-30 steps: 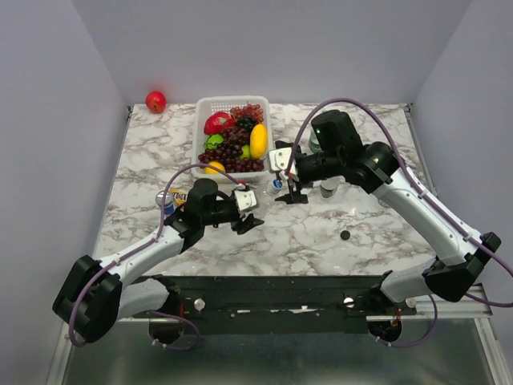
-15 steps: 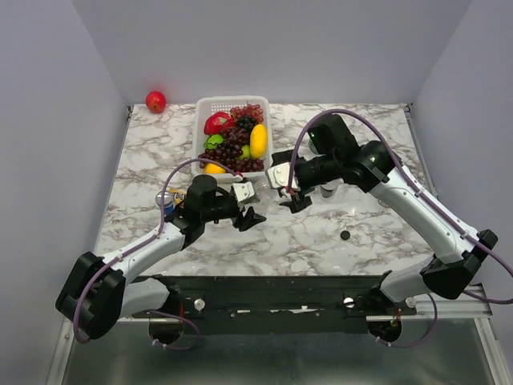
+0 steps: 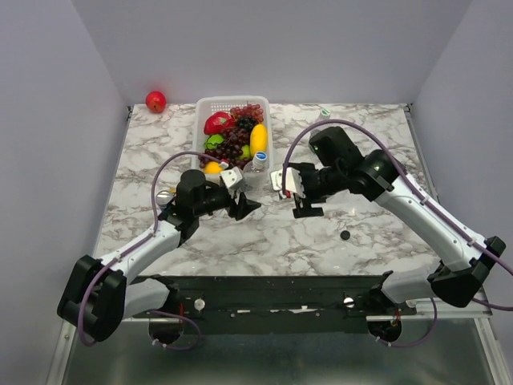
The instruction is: Screw on the bottle caps
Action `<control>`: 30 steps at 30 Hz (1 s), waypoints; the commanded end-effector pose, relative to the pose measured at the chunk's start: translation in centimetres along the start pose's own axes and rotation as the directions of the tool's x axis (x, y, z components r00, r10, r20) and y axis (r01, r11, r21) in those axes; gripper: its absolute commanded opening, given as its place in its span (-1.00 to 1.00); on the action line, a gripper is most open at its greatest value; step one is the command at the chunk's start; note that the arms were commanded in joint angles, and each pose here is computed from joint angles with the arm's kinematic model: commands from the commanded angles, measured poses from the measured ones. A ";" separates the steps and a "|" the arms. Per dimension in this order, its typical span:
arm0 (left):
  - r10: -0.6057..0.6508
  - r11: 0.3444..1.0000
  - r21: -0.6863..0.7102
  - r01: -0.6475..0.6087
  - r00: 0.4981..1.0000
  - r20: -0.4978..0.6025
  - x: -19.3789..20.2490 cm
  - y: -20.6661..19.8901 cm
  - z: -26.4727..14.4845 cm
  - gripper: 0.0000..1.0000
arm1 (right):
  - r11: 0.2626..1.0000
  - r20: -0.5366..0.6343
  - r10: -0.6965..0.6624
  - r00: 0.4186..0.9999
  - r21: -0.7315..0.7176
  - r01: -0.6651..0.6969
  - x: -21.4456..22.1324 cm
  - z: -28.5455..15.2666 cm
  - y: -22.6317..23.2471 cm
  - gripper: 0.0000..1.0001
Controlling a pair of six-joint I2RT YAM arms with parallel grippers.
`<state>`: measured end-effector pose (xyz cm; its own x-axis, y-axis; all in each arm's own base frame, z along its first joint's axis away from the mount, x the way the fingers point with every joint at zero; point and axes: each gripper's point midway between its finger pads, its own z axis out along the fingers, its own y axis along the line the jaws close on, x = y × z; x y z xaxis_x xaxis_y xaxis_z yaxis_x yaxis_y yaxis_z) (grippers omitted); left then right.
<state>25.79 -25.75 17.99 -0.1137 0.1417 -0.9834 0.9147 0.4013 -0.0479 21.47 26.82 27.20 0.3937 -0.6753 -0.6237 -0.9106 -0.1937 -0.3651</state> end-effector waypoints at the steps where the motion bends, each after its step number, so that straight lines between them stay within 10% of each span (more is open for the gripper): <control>1: 0.045 0.999 0.003 -0.045 0.999 -0.008 -1.0 0.4 0.0 -1.00 | 0.985 -0.072 0.171 0.983 0.015 -0.171 2.4 -0.9 1.3 0.67; 5: 0.126 0.991 0.058 -0.119 0.982 -0.142 0.5 0.8 0.0 -1.00 | 0.949 0.170 0.248 0.954 0.156 -0.275 -1.1 -3.2 -4.9 0.69; 10: 0.200 0.973 0.158 -0.167 0.954 -0.224 1.3 -0.1 -0.4 -1.00 | 0.971 0.373 -0.058 0.926 0.238 -0.035 -5.9 -4.5 -6.6 0.83; 30: 0.064 0.996 0.078 -0.052 0.985 -0.160 -2.4 1.3 -0.7 -1.00 | 0.987 0.334 -0.147 0.931 0.108 0.117 -1.8 0.6 -0.8 0.82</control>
<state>24.57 -25.12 16.84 -0.0957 0.4208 -0.9021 0.9714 0.2373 0.0077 23.08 29.27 30.10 0.5819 -0.3414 -0.7381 -0.8100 -0.1625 -0.5634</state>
